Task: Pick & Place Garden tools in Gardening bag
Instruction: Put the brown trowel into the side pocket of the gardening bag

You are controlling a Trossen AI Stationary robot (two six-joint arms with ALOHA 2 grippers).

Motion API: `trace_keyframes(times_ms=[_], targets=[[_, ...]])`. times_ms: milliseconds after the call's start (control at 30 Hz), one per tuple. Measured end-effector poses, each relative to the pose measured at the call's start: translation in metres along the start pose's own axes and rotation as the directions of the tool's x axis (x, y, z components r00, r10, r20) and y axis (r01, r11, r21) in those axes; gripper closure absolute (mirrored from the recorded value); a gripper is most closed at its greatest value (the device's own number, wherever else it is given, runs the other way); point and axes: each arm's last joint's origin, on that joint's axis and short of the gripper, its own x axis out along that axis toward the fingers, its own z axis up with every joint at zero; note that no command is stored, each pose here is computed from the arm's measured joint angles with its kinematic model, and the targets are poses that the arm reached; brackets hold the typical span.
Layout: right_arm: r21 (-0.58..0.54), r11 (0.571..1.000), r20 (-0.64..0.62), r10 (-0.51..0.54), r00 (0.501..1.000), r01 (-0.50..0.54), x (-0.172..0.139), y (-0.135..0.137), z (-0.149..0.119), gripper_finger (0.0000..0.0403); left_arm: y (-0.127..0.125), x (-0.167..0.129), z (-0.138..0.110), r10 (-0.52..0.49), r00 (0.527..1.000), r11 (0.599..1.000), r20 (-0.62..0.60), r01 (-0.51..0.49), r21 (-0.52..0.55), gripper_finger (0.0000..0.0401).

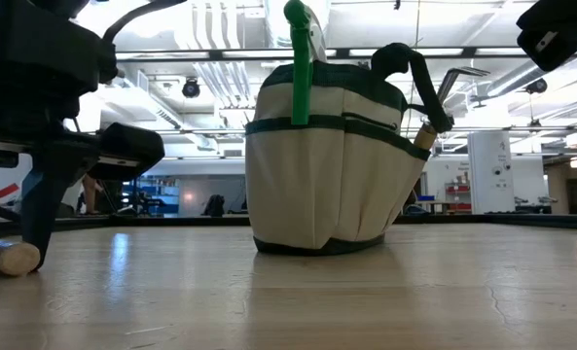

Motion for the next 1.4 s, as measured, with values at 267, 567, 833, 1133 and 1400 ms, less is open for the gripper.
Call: trace_keyframes(times_ms=[267,567,833,1133,1400], targets=[[0.0,1.0,0.0,0.0,1.0,0.0,0.0,0.0,0.0,0.0394,0.006,-0.001,0.007,0.015,0.997,0.992,0.082,-0.005,-0.123,0.0333],[0.0,1.0,0.0,0.0,1.0,0.0,0.0,0.0,0.0,0.0394,0.011,-0.033,0.03,0.142,0.93,0.985,0.338,-0.1,-0.137,0.0333],[0.0,1.0,0.0,0.0,1.0,0.0,0.0,0.0,0.0,0.0394,0.01,-0.077,0.039,0.187,0.694,0.982,0.696,-0.16,-0.104,0.0333],[0.0,1.0,0.0,0.0,1.0,0.0,0.0,0.0,0.0,0.0394,0.007,-0.107,0.015,0.196,0.205,0.968,0.959,-0.197,-0.155,0.0333],[0.0,1.0,0.0,0.0,1.0,0.0,0.0,0.0,0.0,0.0394,0.01,-0.109,0.009,0.304,0.086,0.939,0.949,-0.196,-0.283,0.0333]])
